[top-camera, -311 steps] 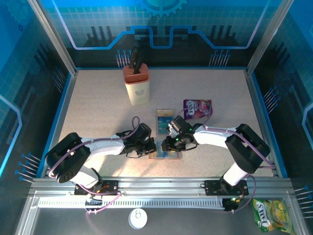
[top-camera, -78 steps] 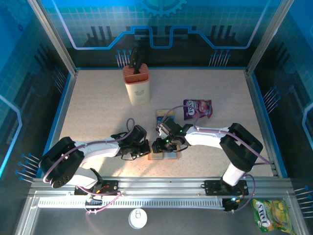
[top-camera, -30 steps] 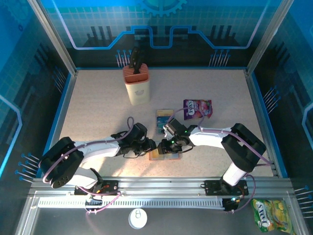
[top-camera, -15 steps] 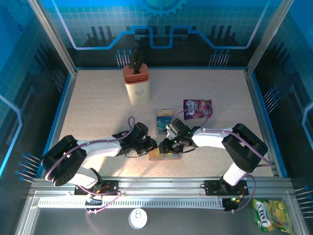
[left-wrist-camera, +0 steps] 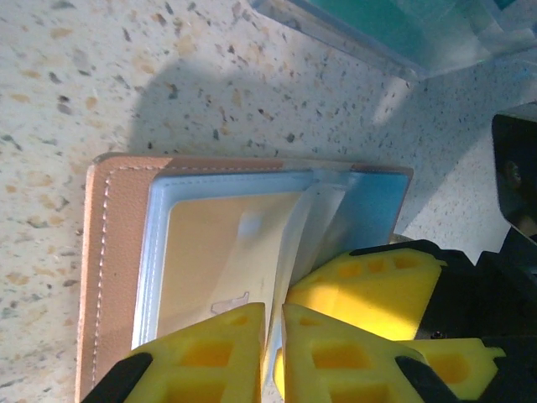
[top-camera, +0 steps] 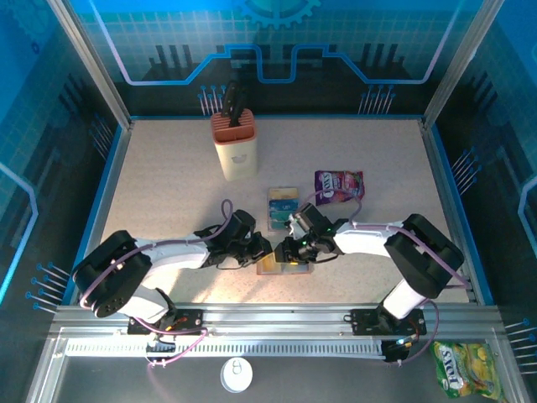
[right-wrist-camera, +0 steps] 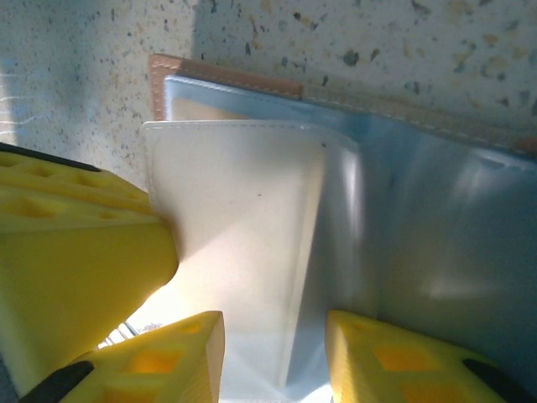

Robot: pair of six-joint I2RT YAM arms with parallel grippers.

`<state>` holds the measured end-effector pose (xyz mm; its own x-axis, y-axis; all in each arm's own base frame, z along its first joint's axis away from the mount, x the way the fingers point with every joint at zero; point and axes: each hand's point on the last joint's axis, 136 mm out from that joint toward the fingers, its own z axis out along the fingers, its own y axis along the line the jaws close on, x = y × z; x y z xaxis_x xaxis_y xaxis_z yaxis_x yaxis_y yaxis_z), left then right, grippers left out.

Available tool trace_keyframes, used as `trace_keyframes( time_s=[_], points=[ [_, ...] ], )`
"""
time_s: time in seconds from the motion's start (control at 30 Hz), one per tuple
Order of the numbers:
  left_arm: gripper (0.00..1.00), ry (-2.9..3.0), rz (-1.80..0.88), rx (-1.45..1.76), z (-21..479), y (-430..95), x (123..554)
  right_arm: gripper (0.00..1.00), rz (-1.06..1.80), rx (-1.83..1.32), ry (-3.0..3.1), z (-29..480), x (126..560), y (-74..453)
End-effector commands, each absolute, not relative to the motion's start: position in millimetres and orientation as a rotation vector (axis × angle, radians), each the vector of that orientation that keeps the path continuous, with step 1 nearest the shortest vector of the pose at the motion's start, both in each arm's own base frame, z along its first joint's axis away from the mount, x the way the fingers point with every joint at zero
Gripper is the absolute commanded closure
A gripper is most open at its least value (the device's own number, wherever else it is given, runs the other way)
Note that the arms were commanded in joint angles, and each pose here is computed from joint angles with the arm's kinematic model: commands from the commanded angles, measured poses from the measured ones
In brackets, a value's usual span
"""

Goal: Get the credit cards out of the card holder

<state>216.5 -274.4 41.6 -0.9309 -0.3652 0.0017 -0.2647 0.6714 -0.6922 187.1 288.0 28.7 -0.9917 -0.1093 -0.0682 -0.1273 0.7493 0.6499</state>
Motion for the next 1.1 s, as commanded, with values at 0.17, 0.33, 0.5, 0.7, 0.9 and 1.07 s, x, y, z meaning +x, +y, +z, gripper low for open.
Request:
trace_keyframes(
  time_s=[0.17, 0.33, 0.5, 0.7, 0.9, 1.07],
  points=[
    [0.86, 2.757, -1.152, -0.491, 48.4, -285.7, 210.3, 0.62, 1.093, -0.174, 2.79, 70.0, 200.3, 276.2],
    [0.82, 2.754, -1.166, -0.465, 55.8, -294.8, 212.5, 0.62, 1.06, -0.13, 2.756, 81.1, 207.1, 258.0],
    [0.78, 2.76, -1.182, -0.438, 59.1, -306.6, 214.9, 0.62, 1.042, -0.086, 2.73, 88.3, 211.2, 240.3],
    [0.73, 2.776, -1.199, -0.398, 61.1, -325.8, 218.5, 0.62, 1.031, -0.056, 2.711, 93.6, 211.0, 223.4],
    [0.66, 2.795, -1.196, -0.368, 60.0, -343.9, 222.3, 0.62, 1.05, -0.028, 2.696, 96.0, 209.5, 212.2],
    [0.63, 2.82, -1.169, -0.334, 57.8, -354.5, 223.8, 0.61, 1.054, -0.034, 2.691, 98.6, 206.7, 206.2]
  ],
)
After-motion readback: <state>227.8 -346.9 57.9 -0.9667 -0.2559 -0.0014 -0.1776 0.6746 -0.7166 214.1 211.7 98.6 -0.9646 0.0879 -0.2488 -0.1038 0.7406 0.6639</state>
